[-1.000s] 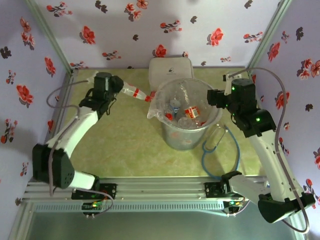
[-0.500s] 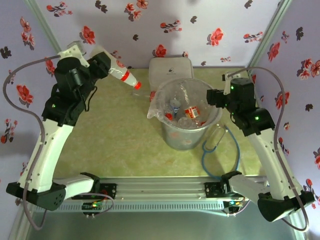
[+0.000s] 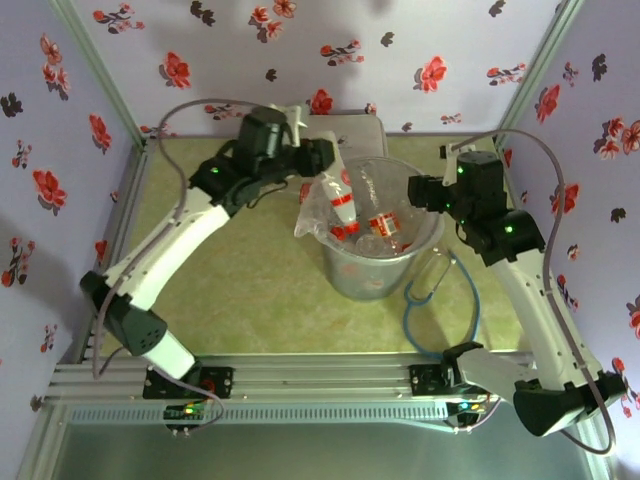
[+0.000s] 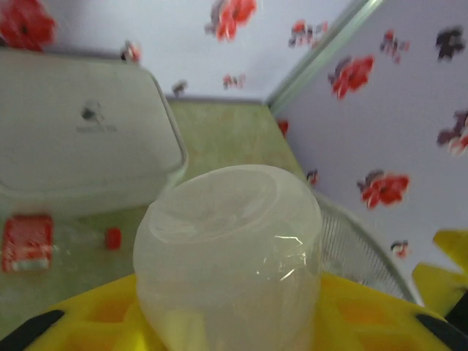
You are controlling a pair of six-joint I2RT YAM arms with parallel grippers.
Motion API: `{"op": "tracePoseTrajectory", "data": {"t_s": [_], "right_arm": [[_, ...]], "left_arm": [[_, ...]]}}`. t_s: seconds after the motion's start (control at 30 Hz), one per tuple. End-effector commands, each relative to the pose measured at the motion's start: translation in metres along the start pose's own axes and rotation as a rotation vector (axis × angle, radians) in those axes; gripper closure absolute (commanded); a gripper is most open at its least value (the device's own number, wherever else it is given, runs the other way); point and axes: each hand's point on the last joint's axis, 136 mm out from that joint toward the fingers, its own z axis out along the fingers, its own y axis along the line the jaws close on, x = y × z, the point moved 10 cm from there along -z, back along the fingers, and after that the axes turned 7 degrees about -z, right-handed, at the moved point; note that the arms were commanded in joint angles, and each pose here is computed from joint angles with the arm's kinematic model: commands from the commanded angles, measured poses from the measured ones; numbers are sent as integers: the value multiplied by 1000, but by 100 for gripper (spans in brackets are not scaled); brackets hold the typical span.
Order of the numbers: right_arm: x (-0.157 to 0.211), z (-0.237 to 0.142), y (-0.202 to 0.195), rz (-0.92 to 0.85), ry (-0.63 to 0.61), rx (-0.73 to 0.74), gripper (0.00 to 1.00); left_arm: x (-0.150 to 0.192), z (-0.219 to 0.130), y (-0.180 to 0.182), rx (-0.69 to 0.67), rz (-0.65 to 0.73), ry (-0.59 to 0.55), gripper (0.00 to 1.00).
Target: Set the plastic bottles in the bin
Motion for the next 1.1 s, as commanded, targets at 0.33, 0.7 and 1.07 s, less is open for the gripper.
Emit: {"op": "tracePoseTrajectory", "data": {"t_s": [0.33, 0.7, 1.07], "right_arm": [[-31, -5, 16, 95, -109, -207, 22], [-31, 2, 25, 84, -61, -292, 22], [-22, -3, 84, -157, 65, -566, 27]], "left_arm": [[46, 38, -10, 4, 54, 165, 55], [36, 8, -15, 55, 126, 115, 20], [-1, -46, 9, 24, 88, -84, 22]]}}
